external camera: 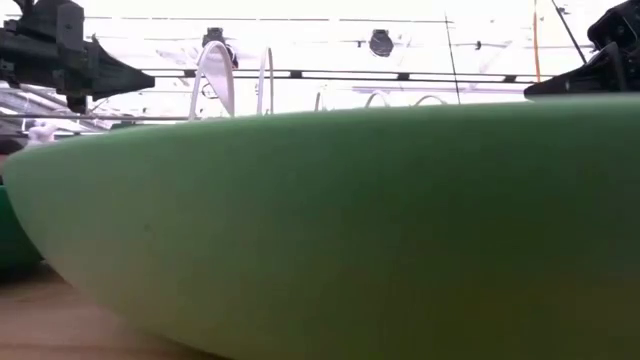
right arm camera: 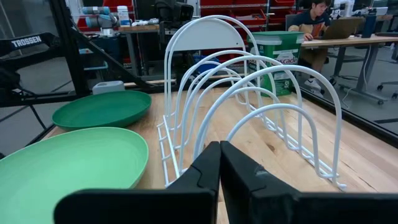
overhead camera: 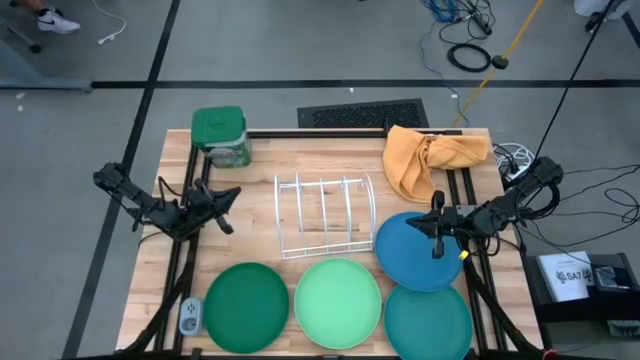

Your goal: Sort dishes

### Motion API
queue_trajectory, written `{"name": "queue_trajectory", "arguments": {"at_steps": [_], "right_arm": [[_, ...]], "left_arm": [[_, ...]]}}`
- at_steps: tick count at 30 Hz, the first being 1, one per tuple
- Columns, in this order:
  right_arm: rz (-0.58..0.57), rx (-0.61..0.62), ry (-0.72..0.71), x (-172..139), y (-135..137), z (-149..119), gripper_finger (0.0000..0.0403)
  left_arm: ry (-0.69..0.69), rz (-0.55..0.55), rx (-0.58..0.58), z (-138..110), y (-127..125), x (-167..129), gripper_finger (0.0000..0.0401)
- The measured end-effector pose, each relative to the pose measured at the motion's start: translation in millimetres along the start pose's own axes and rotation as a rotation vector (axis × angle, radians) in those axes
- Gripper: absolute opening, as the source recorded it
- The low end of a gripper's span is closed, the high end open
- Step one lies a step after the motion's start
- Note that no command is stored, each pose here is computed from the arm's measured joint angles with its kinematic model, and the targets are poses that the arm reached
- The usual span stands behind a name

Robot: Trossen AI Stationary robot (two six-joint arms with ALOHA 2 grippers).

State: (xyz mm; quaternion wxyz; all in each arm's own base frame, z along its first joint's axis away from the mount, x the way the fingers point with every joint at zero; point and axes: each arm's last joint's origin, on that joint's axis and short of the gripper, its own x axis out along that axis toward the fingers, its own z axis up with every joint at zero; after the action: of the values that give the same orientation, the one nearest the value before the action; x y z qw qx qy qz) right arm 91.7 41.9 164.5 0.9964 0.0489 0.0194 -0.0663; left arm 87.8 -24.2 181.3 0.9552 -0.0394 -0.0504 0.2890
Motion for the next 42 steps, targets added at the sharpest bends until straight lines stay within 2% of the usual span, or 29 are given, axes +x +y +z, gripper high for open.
{"name": "queue_trajectory", "arguments": {"at_steps": [8, 12, 13, 15, 18, 22, 25, 28, 32, 34, 36, 39, 42], "right_arm": [[0.000, 0.000, 0.000, 0, 0, 0, 0.0004], [0.000, 0.000, 0.000, 0, 0, 0, 0.0004], [0.000, 0.000, 0.000, 0, 0, 0, 0.0004], [0.000, 0.000, 0.000, 0, 0, 0, 0.0004], [0.000, 0.000, 0.000, 0, 0, 0, 0.0004], [0.000, 0.000, 0.000, 0, 0, 0, 0.0004], [0.000, 0.000, 0.000, 0, 0, 0, 0.0004], [0.000, 0.000, 0.000, 0, 0, 0, 0.0004], [0.000, 0.000, 0.000, 0, 0, 0, 0.0004], [0.000, 0.000, 0.000, 0, 0, 0, 0.0004], [0.000, 0.000, 0.000, 0, 0, 0, 0.0004], [0.000, 0.000, 0.000, 0, 0, 0, 0.0004], [0.000, 0.000, 0.000, 0, 0, 0, 0.0004]], "left_arm": [[-0.007, -0.009, -0.015, 1, 0, 0, 0.0000], [-0.079, -0.087, -0.250, 14, -1, 0, 0.0000], [-0.096, -0.132, -0.294, 17, -1, -1, 0.0000], [-0.118, -0.290, -0.371, 20, -5, -1, 0.0000], [-0.089, -0.515, -0.487, 20, -10, -3, 0.0000], [0.053, -0.629, -0.640, 12, -18, -3, 0.0000], [0.168, -0.688, -0.680, 5, -23, -3, 0.0000], [0.400, -0.725, -0.661, -4, -29, -4, 0.0000], [0.700, -0.582, -0.663, -16, -28, -5, 0.0000], [0.782, -0.573, -0.674, -15, -30, -6, 0.0000], [0.815, -0.587, -0.693, -13, -32, -6, 0.0000], [0.788, -0.603, -0.719, -10, -35, -4, 0.0002], [0.636, -0.662, -0.781, 4, -40, 0, 0.0022]]}}
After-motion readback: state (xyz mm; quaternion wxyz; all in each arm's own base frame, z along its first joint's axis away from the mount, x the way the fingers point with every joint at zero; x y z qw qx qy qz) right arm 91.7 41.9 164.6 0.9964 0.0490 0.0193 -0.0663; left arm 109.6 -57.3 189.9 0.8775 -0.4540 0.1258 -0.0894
